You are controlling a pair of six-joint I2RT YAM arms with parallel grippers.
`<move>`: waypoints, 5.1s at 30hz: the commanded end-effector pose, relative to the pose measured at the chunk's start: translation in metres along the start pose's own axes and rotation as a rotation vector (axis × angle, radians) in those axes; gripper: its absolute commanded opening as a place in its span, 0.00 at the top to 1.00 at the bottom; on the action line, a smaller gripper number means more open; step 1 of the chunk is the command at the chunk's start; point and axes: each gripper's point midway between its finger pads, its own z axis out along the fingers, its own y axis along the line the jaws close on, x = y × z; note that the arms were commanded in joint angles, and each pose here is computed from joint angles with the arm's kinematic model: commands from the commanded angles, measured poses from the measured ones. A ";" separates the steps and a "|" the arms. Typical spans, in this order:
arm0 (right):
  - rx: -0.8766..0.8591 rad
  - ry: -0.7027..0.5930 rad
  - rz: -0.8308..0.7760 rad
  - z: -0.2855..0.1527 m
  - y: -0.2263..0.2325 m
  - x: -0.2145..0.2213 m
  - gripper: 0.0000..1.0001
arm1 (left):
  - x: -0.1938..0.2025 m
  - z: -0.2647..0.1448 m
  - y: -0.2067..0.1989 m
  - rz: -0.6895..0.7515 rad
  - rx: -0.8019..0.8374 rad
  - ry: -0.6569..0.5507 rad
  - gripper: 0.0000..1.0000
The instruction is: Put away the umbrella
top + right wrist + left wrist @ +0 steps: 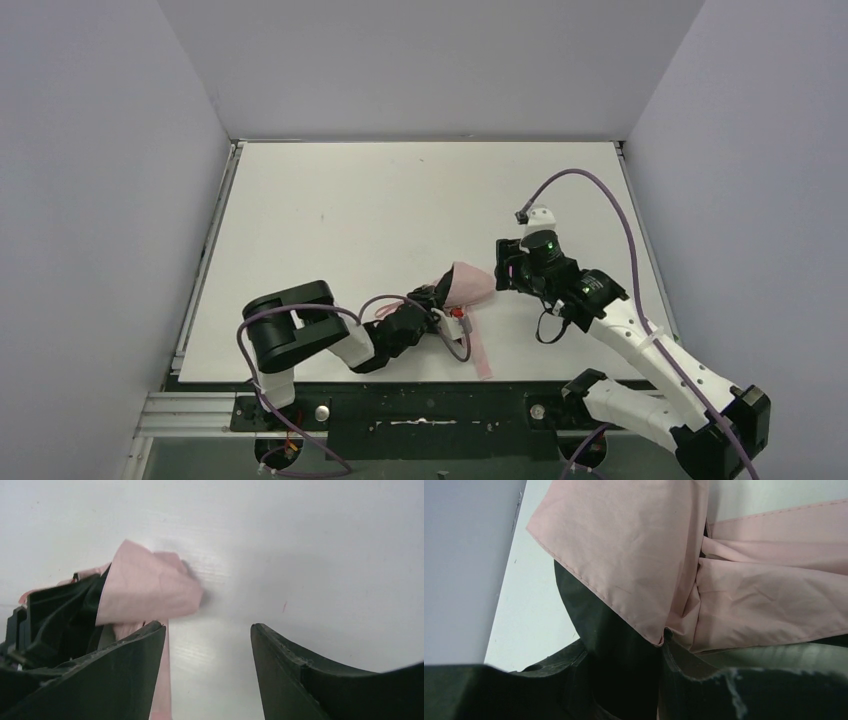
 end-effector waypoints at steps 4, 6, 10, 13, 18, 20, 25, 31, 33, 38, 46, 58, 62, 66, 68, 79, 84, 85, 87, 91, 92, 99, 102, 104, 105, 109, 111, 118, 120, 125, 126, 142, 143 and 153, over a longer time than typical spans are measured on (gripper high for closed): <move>-0.326 -0.289 -0.486 0.022 0.039 -0.082 0.36 | 0.034 -0.017 -0.058 0.195 0.156 0.079 1.00; -0.496 -0.259 -0.631 0.023 0.057 -0.069 0.35 | 0.034 -0.018 -0.063 0.231 0.159 0.077 1.00; -0.819 -0.133 -0.951 0.011 0.076 -0.016 0.34 | 0.032 -0.019 -0.067 0.270 0.166 0.070 1.00; -0.933 -0.085 -1.067 0.010 0.077 0.002 0.33 | 0.029 -0.020 -0.068 0.295 0.168 0.060 1.00; -1.007 -0.035 -1.138 0.023 0.077 0.008 0.32 | 0.025 -0.022 -0.075 0.336 0.180 0.047 1.00; -1.042 -0.030 -1.162 0.028 0.079 0.008 0.32 | 0.025 -0.022 -0.077 0.346 0.185 0.045 1.00; -1.122 0.008 -1.197 0.038 0.089 0.015 0.32 | 0.024 -0.023 -0.080 0.361 0.194 0.042 1.00; -1.139 0.134 -1.229 0.062 0.087 0.038 0.32 | 0.024 -0.023 -0.082 0.369 0.201 0.039 1.00; -1.140 0.185 -1.246 0.073 0.083 0.050 0.33 | 0.022 -0.023 -0.082 0.370 0.200 0.036 1.00; -1.110 0.249 -1.278 0.096 0.074 0.067 0.34 | 0.020 -0.024 -0.082 0.372 0.198 0.032 1.00; -1.027 0.328 -1.313 0.119 0.057 0.089 0.55 | -0.002 -0.025 -0.061 0.328 0.103 -0.001 0.88; -0.901 0.297 -1.287 0.136 0.056 0.075 0.81 | -0.074 -0.050 -0.008 0.161 -0.062 -0.118 0.34; -0.867 0.275 -1.298 0.139 0.053 0.072 0.85 | -0.089 -0.069 0.005 0.052 -0.080 -0.146 0.32; -0.833 0.241 -1.322 0.142 0.051 0.069 0.86 | -0.098 -0.094 0.021 -0.154 -0.069 -0.168 0.32; -0.805 0.213 -1.340 0.143 0.049 0.065 0.86 | -0.099 -0.108 0.035 -0.298 -0.066 -0.164 0.32; -0.690 0.116 -1.448 0.141 0.053 0.066 0.85 | -0.042 -0.153 0.163 -1.119 -0.277 -0.105 0.27; -0.613 0.081 -1.505 0.138 0.056 0.067 0.84 | -0.018 -0.133 0.175 -1.238 -0.147 -0.031 0.26; -0.596 0.065 -1.516 0.137 0.058 0.066 0.84 | -0.016 -0.128 0.177 -1.234 -0.114 -0.019 0.26; -0.563 0.028 -1.536 0.134 0.060 0.065 0.84 | -0.016 -0.116 0.181 -1.228 -0.040 -0.002 0.25; -0.520 -0.031 -1.555 0.129 0.064 0.069 0.84 | -0.019 -0.088 0.173 -1.204 0.177 0.032 0.11; -0.511 -0.046 -1.561 0.127 0.066 0.070 0.84 | -0.022 -0.082 0.172 -1.195 0.224 0.036 0.11; -0.490 -0.101 -1.607 0.121 0.073 0.086 0.84 | -0.035 -0.049 0.159 -1.146 0.481 0.035 0.09; -0.488 -0.112 -1.611 0.118 0.075 0.087 0.85 | -0.032 -0.038 0.147 -1.114 0.546 0.065 0.08; -0.485 -0.123 -1.610 0.116 0.076 0.086 0.85 | -0.031 -0.032 0.136 -1.084 0.591 0.083 0.08; -0.485 -0.129 -1.609 0.115 0.076 0.086 0.85 | -0.032 -0.028 0.129 -1.076 0.612 0.095 0.08; -0.488 -0.151 -1.606 0.111 0.079 0.083 0.85 | -0.037 -0.014 0.096 -0.973 0.703 0.128 0.08; -0.488 -0.157 -1.607 0.110 0.080 0.083 0.85 | -0.037 -0.007 0.083 -0.946 0.734 0.146 0.07; -0.496 -0.165 -1.611 0.108 0.085 0.085 0.85 | -0.027 0.004 0.050 -0.980 0.850 0.190 0.07; -0.496 -0.167 -1.607 0.109 0.086 0.085 0.85 | -0.025 0.004 0.042 -0.975 0.870 0.197 0.06; -0.488 -0.186 -1.595 0.111 0.090 0.083 0.85 | -0.024 -0.003 0.018 -0.947 0.951 0.232 0.06; -0.486 -0.190 -1.592 0.111 0.090 0.083 0.85 | -0.023 -0.004 0.013 -0.945 0.964 0.240 0.08; -0.440 -0.299 -1.507 0.112 0.102 0.066 0.80 | -0.013 -0.004 -0.008 -0.903 1.010 0.337 0.75; -0.439 -0.312 -1.502 0.110 0.104 0.063 0.78 | -0.011 -0.005 -0.008 -0.896 1.007 0.348 0.79; -0.471 -0.376 -1.334 0.048 0.109 0.024 0.29 | 0.000 -0.007 0.000 -0.847 0.945 0.420 1.00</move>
